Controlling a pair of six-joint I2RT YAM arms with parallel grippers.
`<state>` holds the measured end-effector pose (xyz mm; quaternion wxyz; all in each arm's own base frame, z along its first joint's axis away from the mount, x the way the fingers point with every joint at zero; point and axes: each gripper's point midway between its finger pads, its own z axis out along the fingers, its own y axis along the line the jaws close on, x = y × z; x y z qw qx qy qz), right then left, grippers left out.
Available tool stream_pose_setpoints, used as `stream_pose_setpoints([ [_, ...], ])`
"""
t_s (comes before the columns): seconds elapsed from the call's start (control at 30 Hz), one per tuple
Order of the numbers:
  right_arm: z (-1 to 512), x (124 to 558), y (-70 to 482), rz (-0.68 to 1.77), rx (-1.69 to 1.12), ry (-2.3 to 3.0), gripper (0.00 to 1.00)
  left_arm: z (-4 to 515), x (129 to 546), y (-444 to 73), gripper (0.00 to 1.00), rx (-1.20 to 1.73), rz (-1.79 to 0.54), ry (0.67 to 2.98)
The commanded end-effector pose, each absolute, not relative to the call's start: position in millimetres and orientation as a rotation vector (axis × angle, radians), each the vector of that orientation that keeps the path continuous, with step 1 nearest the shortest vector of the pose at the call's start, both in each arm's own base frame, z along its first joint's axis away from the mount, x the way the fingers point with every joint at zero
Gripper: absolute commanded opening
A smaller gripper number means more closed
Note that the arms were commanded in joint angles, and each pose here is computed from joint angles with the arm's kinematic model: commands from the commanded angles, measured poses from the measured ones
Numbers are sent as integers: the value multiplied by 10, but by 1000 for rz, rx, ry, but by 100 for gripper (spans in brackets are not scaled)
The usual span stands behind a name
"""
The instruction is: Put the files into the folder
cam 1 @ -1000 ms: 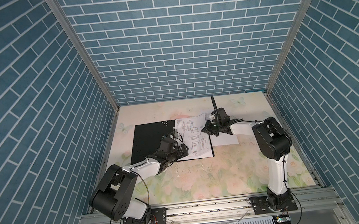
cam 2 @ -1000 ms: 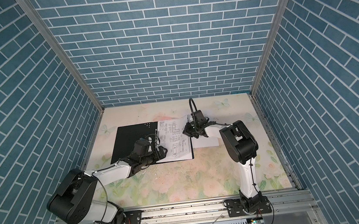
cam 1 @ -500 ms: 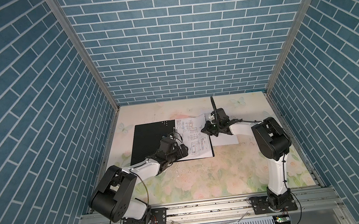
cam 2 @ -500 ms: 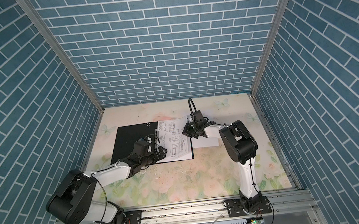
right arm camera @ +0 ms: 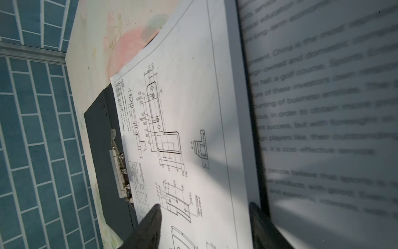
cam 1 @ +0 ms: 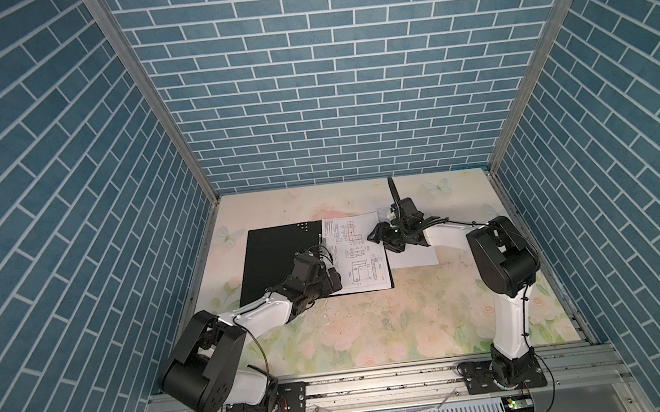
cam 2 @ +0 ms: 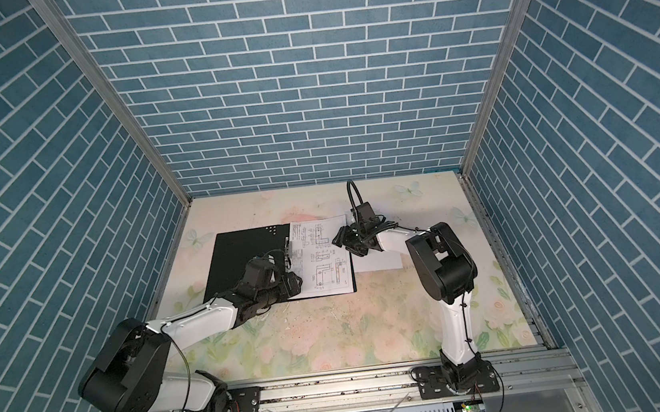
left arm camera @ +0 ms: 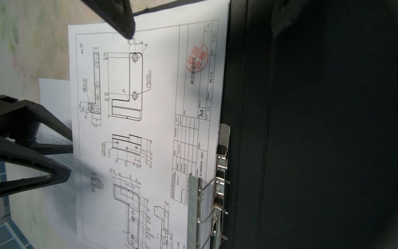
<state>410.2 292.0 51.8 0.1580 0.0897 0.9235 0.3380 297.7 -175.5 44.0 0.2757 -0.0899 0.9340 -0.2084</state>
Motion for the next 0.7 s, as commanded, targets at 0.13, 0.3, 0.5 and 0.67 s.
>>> stream_pose_setpoints([
  [0.13,753,4221,2431,688,185,2612,70,715,3091,-1679,100,-196,-443,2477],
  [0.3,764,4297,2195,528,119,2605,73,893,3211,-1760,100,-152,-431,2450],
  [0.5,734,4485,2069,338,39,2622,73,1079,3339,-1851,100,-114,-435,2417],
  [0.67,740,4620,1917,170,12,2616,72,1253,3492,-1911,100,-40,-390,2398],
])
